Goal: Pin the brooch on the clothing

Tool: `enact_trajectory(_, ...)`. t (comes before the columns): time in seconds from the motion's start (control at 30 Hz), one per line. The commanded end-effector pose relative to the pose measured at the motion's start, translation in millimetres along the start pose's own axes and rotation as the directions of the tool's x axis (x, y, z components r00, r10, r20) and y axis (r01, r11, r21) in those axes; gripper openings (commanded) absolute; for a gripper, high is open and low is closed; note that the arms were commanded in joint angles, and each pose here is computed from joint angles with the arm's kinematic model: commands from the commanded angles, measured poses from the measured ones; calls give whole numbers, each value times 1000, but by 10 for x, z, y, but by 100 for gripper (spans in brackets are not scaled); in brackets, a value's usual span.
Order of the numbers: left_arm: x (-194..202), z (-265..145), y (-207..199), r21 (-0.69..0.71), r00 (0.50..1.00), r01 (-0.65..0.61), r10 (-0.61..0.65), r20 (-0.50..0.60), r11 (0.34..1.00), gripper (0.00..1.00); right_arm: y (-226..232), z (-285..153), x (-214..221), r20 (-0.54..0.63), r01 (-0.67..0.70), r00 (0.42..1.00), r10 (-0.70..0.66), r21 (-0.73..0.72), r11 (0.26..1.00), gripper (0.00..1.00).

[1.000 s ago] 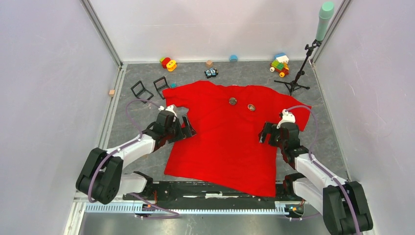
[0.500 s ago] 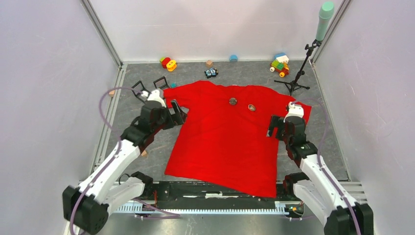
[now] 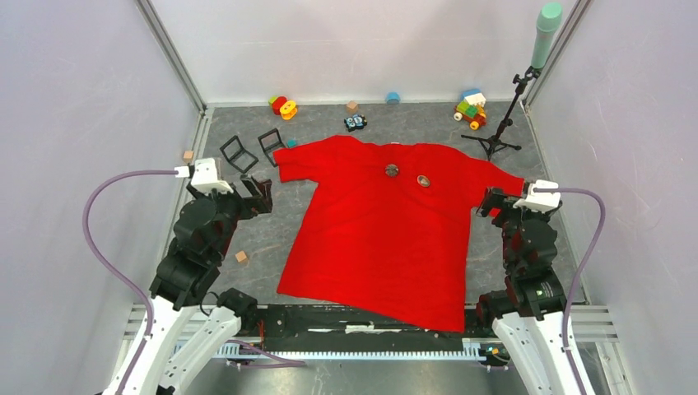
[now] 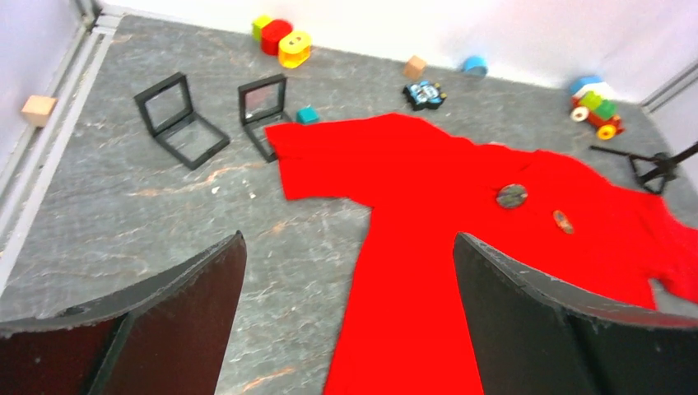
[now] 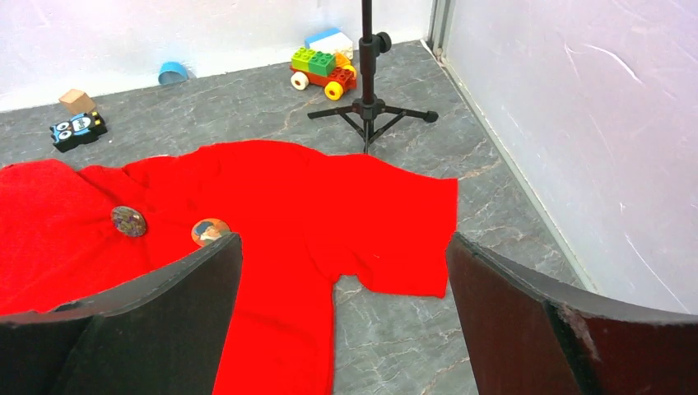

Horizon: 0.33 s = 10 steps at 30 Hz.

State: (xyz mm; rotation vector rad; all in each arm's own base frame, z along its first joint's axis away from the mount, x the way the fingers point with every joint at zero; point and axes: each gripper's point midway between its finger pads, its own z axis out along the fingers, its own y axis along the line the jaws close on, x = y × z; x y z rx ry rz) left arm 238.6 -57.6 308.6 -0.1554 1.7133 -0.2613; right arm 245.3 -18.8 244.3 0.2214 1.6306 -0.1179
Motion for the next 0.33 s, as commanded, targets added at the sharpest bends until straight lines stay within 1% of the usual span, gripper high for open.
enact_trajectory(0.0, 194, 30, 237, -87, 994, -108, 105, -35, 990, 100, -37, 1, -61, 50, 24, 998, -25, 10, 1000, 98)
enact_trajectory(0.3, 244, 45, 253, -93, 995, -100, 97, -37, 991, 100, -61, -3, -60, 35, 36, 999, -36, 22, 999, 98)
